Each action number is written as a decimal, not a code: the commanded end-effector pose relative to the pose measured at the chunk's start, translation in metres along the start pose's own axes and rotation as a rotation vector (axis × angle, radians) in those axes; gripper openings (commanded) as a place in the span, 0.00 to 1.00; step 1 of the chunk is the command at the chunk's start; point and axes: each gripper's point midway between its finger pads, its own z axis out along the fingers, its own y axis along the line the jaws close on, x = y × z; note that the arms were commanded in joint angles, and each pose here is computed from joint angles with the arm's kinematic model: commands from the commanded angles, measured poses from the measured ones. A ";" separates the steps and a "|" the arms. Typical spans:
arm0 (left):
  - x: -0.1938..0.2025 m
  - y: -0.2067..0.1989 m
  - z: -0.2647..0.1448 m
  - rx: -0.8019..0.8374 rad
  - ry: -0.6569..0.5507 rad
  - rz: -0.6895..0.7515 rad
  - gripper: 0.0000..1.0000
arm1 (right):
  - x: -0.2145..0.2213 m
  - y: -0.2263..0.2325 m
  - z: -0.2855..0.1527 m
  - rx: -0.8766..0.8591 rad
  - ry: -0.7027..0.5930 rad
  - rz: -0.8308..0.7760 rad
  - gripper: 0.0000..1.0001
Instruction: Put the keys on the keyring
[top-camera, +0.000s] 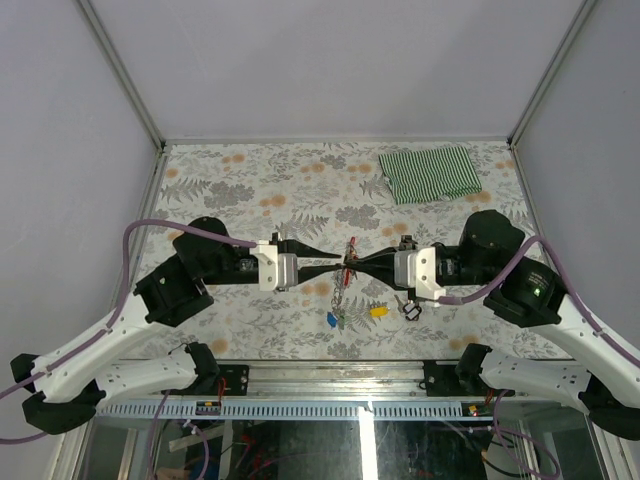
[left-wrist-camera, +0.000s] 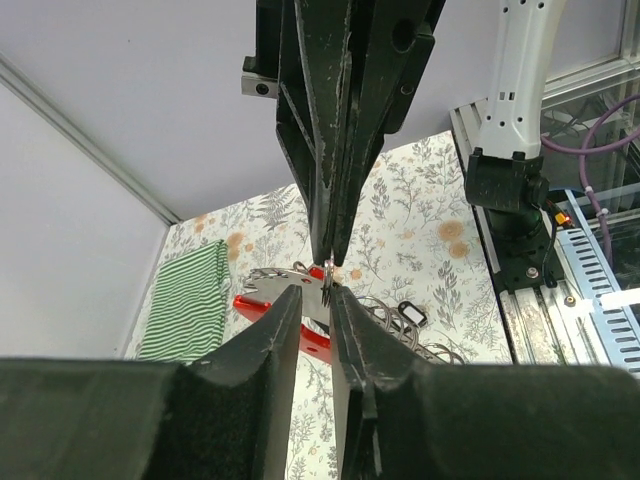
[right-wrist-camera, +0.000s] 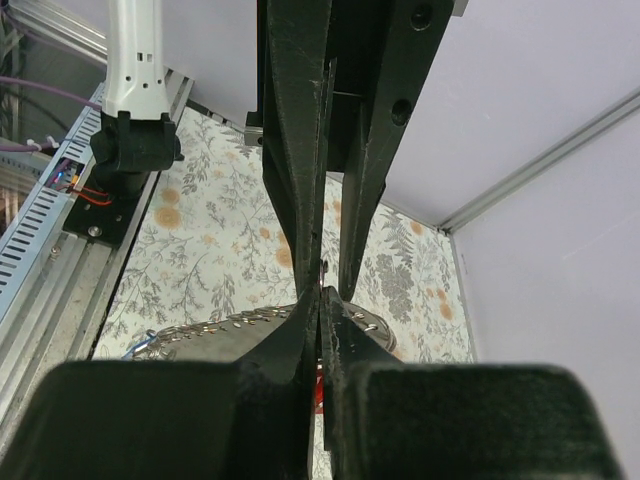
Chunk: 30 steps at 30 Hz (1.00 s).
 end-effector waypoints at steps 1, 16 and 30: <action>-0.017 0.011 -0.002 -0.036 -0.025 0.043 0.18 | -0.022 -0.017 -0.005 0.056 -0.035 -0.056 0.00; -0.020 0.010 -0.002 -0.028 -0.034 0.038 0.00 | -0.018 -0.020 -0.001 0.057 -0.020 -0.049 0.00; -0.073 -0.001 -0.028 -0.094 -0.362 -0.017 0.00 | -0.059 -0.019 -0.022 0.174 -0.267 -0.070 0.36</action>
